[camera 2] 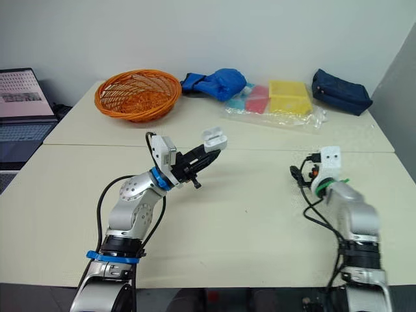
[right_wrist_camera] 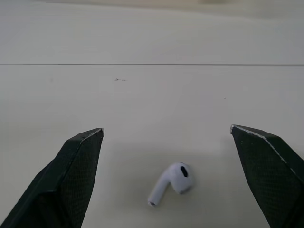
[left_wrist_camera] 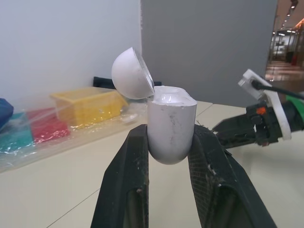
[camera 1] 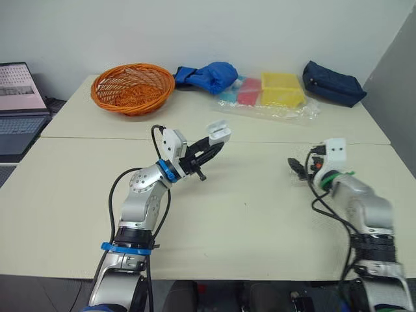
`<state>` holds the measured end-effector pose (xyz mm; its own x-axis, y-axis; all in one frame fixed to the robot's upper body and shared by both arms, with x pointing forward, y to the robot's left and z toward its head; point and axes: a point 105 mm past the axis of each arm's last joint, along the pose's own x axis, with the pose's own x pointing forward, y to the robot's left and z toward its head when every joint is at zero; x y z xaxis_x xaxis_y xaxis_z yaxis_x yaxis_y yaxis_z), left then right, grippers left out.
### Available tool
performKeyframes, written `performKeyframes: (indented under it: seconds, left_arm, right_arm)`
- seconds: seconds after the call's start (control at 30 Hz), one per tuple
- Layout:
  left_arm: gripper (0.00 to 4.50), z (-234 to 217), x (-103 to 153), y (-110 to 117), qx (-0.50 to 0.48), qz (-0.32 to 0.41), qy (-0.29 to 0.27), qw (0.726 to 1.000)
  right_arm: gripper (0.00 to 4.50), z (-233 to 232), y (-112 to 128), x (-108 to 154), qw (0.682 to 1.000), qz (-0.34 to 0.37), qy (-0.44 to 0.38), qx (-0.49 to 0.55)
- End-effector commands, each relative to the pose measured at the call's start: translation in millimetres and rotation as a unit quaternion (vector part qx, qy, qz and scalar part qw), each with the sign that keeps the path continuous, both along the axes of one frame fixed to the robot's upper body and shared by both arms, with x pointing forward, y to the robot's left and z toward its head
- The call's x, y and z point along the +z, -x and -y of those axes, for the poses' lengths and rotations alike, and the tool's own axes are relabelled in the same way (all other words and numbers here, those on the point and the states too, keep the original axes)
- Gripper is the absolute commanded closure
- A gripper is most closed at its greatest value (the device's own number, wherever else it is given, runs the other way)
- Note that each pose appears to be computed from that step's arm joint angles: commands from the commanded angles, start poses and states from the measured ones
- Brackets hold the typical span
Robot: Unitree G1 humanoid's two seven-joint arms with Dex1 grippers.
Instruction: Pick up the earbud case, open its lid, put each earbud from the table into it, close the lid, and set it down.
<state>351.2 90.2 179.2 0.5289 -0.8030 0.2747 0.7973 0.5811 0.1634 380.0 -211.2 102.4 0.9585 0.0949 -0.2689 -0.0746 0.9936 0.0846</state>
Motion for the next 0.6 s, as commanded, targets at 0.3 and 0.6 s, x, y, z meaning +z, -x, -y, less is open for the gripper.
performKeyframes:
  seconds: [0.3, 0.6]
  left_arm:
    - [3.72, -2, 25, 5, 0.016, 0.046, 0.000, 0.999]
    - [3.72, 2, 33, 9, 0.016, 0.053, 0.002, 0.998]
  right_arm:
    - [0.04, 11, 4, -14, 0.992, 0.015, 0.034, -0.119]
    - [0.40, -5, 11, -30, 0.985, -0.008, -0.030, -0.168]
